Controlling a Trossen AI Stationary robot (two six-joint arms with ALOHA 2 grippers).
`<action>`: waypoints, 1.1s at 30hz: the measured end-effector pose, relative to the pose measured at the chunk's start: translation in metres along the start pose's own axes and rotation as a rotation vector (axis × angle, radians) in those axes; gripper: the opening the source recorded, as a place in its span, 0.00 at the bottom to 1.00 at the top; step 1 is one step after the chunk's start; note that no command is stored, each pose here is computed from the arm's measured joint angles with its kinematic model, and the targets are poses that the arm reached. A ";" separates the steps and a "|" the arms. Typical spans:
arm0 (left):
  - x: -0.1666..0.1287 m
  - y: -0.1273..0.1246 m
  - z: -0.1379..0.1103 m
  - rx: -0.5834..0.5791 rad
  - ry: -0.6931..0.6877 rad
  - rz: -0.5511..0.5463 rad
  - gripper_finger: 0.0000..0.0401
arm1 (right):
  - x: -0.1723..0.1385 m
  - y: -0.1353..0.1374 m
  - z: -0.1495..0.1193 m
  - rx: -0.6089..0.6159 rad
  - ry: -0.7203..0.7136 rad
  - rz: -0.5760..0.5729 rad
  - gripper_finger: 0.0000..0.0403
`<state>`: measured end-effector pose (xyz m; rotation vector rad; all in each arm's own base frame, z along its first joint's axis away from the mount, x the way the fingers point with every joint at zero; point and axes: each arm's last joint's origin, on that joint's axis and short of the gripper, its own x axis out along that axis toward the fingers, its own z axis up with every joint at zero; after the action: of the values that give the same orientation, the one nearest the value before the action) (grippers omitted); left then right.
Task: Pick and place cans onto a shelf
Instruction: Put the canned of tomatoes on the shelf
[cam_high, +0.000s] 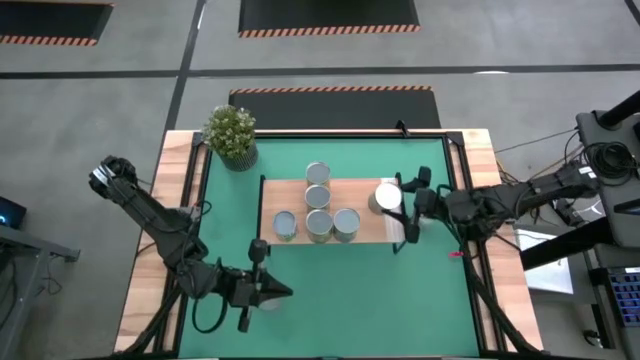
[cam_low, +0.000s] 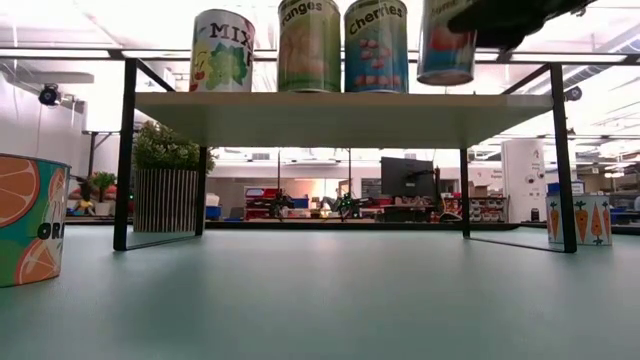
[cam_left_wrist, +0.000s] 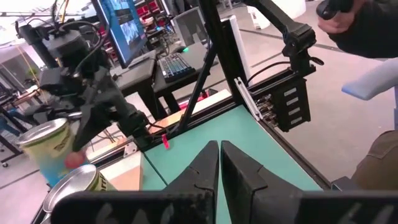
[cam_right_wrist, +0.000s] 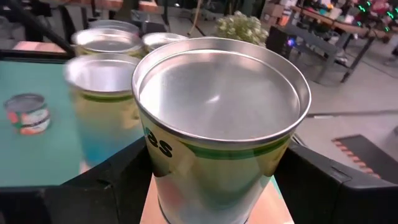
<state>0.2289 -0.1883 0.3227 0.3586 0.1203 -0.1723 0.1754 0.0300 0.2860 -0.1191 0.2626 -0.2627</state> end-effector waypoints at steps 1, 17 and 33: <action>0.000 0.000 0.000 0.000 0.000 0.000 0.00 | 0.002 -0.003 -0.001 0.012 0.002 -0.008 0.69; 0.000 0.000 0.000 -0.005 -0.005 0.001 0.00 | 0.033 -0.008 -0.015 0.095 0.016 0.013 0.70; 0.000 0.000 0.000 -0.008 -0.005 0.001 0.00 | 0.050 0.000 -0.026 0.073 0.094 0.010 0.72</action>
<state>0.2293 -0.1887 0.3228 0.3498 0.1163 -0.1714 0.2148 0.0141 0.2486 -0.0328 0.3467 -0.2683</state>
